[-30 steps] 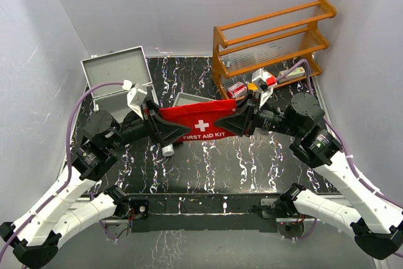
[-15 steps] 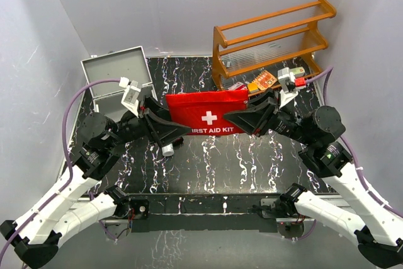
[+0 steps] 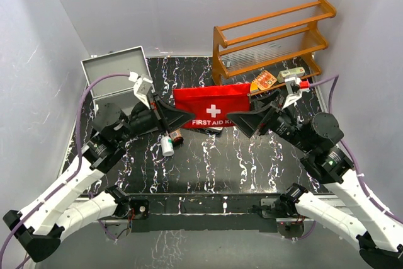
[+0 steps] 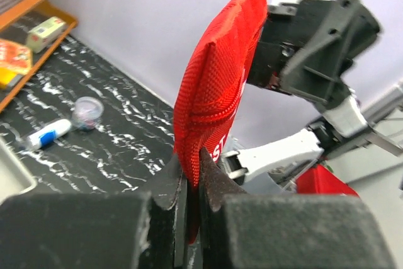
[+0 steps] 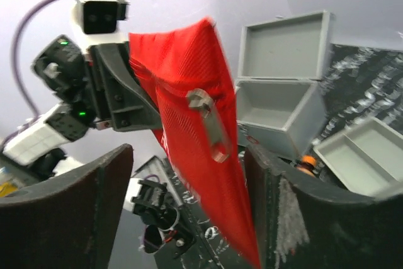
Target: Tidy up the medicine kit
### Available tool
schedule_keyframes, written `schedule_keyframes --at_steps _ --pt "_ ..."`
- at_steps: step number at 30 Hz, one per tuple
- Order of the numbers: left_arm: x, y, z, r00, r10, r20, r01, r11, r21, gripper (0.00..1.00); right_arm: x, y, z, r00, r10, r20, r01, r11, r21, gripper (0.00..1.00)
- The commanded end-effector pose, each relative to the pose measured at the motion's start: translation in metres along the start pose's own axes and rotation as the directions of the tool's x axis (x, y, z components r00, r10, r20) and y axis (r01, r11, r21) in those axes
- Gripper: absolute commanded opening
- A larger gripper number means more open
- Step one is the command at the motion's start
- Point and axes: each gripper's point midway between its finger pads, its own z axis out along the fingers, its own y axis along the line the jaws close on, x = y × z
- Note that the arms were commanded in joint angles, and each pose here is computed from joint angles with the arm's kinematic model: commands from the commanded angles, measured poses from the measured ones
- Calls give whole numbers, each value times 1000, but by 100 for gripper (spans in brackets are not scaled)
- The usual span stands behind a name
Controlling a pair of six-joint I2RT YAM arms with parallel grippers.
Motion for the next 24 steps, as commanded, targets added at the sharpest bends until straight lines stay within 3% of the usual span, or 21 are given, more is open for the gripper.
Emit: schedule_keyframes --at_steps 1,6,12,15,19,24 --pt "-20 32 7 998 46 40 -38 981 -188 0 -9 -40 -18 996 17 93 -39 970 240 74" --pt "-18 81 4 999 54 -1 -49 906 -419 0 4 -93 -34 994 6 106 -56 874 482 81" --pt "-13 164 -40 996 -27 -87 -43 701 -712 0 34 -121 -31 1000 9 15 -16 833 553 81" --pt "-12 202 -76 988 -132 -82 16 614 -789 0 54 -129 -22 999 28 -35 -4 840 543 81" --pt "-29 223 -109 985 -164 -58 37 526 -850 0 91 -148 -11 991 74 -114 1 837 547 81" --pt "-40 239 -151 960 -280 16 121 362 -924 0 138 -192 -15 972 143 -185 17 746 666 81"
